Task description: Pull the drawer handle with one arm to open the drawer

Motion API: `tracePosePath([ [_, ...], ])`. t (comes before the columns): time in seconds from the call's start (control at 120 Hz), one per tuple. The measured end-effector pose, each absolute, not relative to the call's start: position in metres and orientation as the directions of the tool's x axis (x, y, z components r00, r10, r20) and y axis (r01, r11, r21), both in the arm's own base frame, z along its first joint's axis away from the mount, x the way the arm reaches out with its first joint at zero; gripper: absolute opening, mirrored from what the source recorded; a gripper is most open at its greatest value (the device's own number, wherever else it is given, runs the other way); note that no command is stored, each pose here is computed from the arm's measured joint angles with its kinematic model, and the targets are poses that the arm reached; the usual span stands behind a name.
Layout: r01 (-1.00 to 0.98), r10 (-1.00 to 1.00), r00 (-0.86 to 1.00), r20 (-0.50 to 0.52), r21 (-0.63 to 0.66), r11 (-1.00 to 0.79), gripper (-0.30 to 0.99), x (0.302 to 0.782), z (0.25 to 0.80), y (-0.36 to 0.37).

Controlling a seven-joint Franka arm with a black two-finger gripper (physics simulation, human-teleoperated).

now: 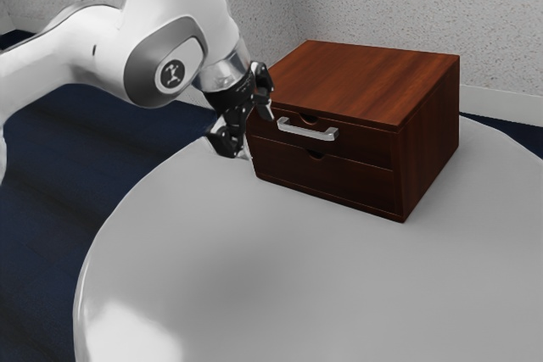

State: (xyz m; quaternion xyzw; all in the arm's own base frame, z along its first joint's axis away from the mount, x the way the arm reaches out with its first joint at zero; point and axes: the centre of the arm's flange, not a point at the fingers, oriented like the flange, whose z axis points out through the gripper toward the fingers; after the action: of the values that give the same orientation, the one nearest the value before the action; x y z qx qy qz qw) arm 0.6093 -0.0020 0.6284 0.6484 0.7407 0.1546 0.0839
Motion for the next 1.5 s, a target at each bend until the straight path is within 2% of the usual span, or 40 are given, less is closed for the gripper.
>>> tracePosePath([
  [0.117, 0.93, 0.986, -0.157, 0.057, 0.345, 0.128, 0.58, 0.612, 0.625, -0.027],
  [0.4, 0.907, 0.961, -0.273, 0.031, 0.341, 0.247, 0.58, 0.617, 0.614, -0.007],
  [0.967, 0.902, 0.954, -0.297, 0.025, 0.335, 0.272, 0.57, 0.637, 0.589, -0.026],
  [1.5, 0.871, 0.952, -0.306, 0.012, 0.407, 0.275, 0.57, 0.659, 0.572, -0.006],
])
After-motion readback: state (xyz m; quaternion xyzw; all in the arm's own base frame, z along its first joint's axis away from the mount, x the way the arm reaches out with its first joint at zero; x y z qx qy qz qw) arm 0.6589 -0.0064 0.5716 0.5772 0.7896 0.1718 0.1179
